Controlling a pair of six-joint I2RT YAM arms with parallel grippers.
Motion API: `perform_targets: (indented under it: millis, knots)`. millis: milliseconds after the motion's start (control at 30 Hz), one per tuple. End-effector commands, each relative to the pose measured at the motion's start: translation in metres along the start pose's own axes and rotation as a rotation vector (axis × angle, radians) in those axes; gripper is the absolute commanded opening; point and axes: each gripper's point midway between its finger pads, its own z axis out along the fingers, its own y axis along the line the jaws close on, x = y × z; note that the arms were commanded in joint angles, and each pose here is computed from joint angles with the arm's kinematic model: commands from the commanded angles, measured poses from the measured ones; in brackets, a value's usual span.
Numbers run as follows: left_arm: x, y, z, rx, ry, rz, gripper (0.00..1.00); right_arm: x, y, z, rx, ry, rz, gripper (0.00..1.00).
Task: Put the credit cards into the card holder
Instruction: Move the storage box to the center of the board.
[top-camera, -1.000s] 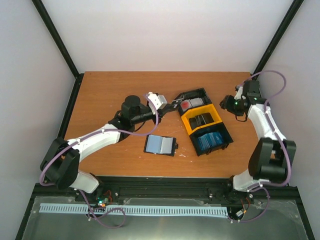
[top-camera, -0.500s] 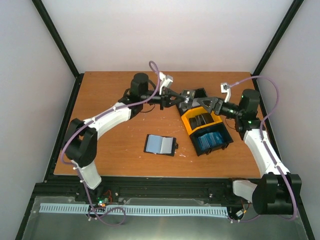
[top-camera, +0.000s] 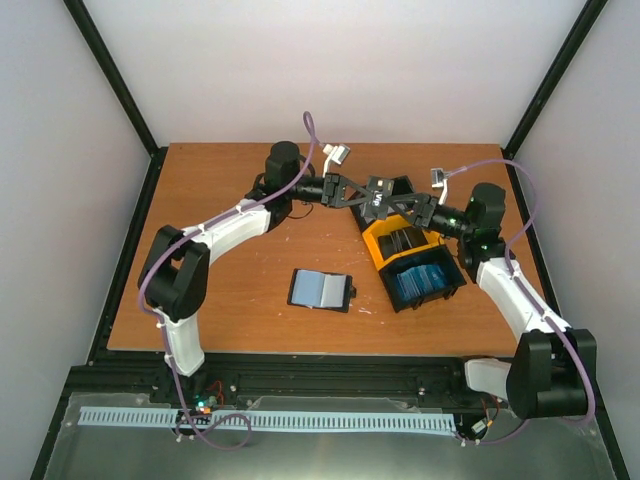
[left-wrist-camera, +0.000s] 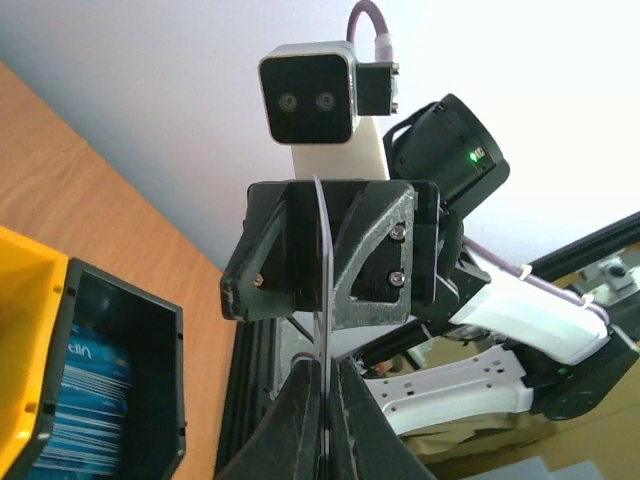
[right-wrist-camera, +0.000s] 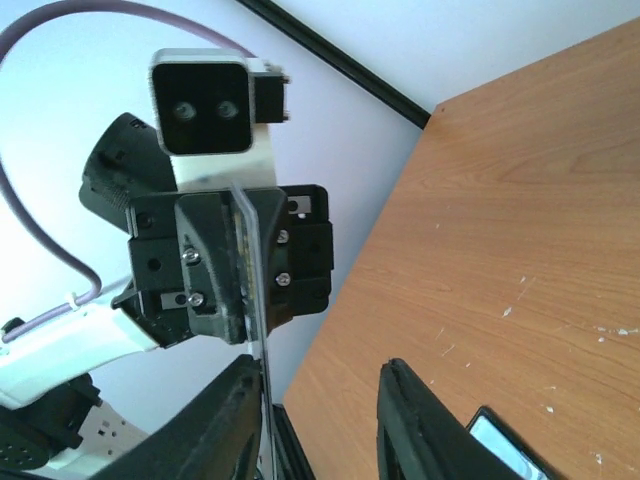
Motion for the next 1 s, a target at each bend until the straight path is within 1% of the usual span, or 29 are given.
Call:
perform_targets:
  millis: [0,100,267,400,467,533,567,667,733,767,833,867,967]
  knots:
    - [-0.004,-0.012,0.002,0.048,-0.004,-0.065,0.01,0.007,-0.003,0.006,-0.045,0.010,0.079,0.30]
    - [0.001,-0.002,0.004,0.030,-0.004,-0.098,0.01,0.006,0.009,0.005,-0.101,-0.020,0.071,0.29]
    - [0.004,-0.004,0.010,0.039,0.007,-0.095,0.01,0.018,0.001,0.014,-0.106,0.014,0.097,0.25]
    - [0.009,-0.002,0.016,0.048,0.025,-0.094,0.01,0.026,0.004,0.017,-0.139,0.025,0.092,0.22]
    - [0.014,0.000,0.020,0.051,0.036,-0.089,0.02,0.028,0.008,0.016,-0.167,0.018,0.075,0.15]
    - [0.017,0.004,0.023,0.048,0.042,-0.082,0.05,0.029,0.010,0.015,-0.186,0.003,0.054,0.06]
    - [0.019,0.007,0.024,0.044,0.046,-0.079,0.09,0.029,0.008,0.014,-0.184,-0.005,0.041,0.03]
    - [0.019,0.020,0.025,0.008,0.037,-0.063,0.26,0.033,-0.013,0.016,-0.105,-0.022,0.019,0.03]
    - [0.018,0.030,0.028,-0.009,0.041,-0.068,0.33,0.036,-0.027,0.018,-0.052,-0.019,0.026,0.03]
    - [0.018,0.037,0.031,-0.016,0.047,-0.077,0.34,0.036,-0.031,0.017,-0.036,-0.023,0.031,0.03]
    - [0.019,0.052,0.036,-0.025,0.061,-0.104,0.33,0.034,-0.037,0.015,-0.019,-0.036,0.041,0.03]
    - [0.020,0.059,0.038,-0.027,0.066,-0.114,0.30,0.031,-0.041,0.012,-0.006,-0.044,0.047,0.03]
    - [0.021,0.077,0.048,-0.025,0.073,-0.129,0.17,0.028,-0.060,0.005,0.046,-0.046,0.079,0.03]
